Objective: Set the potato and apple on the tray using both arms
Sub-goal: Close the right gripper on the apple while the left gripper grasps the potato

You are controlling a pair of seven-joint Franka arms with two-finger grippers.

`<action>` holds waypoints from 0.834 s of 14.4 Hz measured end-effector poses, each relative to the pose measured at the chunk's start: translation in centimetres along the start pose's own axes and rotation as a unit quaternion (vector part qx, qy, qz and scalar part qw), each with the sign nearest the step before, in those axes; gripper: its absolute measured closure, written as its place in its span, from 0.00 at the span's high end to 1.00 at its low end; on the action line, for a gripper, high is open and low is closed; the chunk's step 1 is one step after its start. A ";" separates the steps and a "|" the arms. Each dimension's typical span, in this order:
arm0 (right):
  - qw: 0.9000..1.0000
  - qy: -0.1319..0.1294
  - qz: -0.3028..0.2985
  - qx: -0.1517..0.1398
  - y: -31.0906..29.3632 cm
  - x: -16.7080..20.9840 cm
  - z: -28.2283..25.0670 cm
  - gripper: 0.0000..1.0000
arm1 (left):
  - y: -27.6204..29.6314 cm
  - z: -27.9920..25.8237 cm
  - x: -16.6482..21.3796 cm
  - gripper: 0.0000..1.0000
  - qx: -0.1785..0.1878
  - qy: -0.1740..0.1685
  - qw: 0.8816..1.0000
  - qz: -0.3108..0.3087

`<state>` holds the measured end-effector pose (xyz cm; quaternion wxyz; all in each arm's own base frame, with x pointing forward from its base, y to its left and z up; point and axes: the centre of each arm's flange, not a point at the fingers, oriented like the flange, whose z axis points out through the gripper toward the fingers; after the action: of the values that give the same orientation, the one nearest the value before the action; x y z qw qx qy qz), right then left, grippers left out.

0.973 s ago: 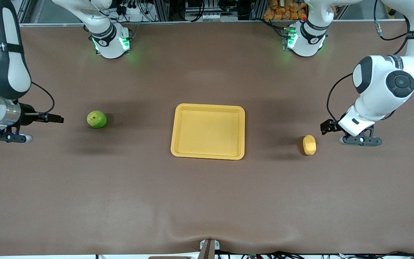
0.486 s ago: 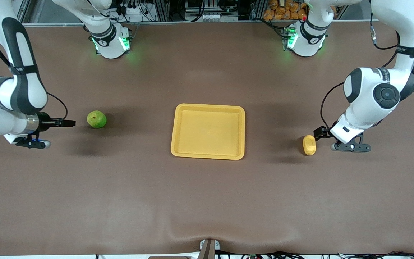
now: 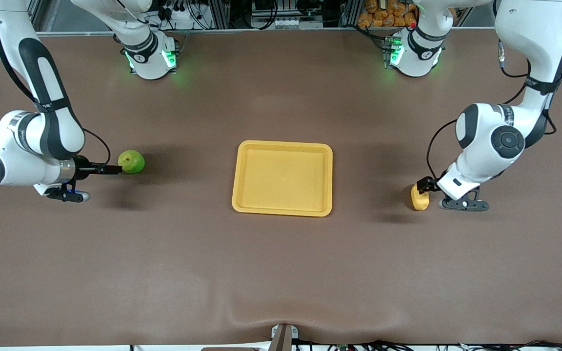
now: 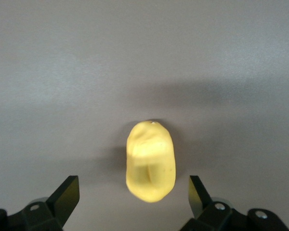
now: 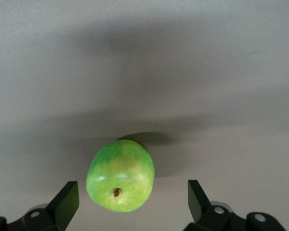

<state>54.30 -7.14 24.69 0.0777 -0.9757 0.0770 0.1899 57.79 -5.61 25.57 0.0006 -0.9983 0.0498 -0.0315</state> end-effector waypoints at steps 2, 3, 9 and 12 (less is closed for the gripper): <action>1.000 -0.012 0.014 0.004 -0.7 -0.4 1.1 1.00 | 0.1 1.5 -0.1 1.00 -0.002 -0.001 1.000 0.000; 1.000 -0.019 0.024 0.005 -1.4 -0.7 1.8 1.00 | 0.1 2.2 -0.1 1.00 -0.003 -0.003 1.000 0.000; 0.998 -0.042 0.044 -0.002 -3.5 -1.8 4.3 1.00 | 0.1 4.5 -0.2 1.00 -0.006 -0.018 1.000 0.000; 0.999 -0.030 0.040 -0.018 -2.8 -1.9 5.4 1.00 | 0.1 5.7 0.1 1.00 -0.007 -0.023 1.000 -0.001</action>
<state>51.09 -3.15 20.80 0.0543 -0.9671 0.1100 0.2231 58.27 -5.74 19.88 -0.0055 -0.9988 0.0487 -0.0083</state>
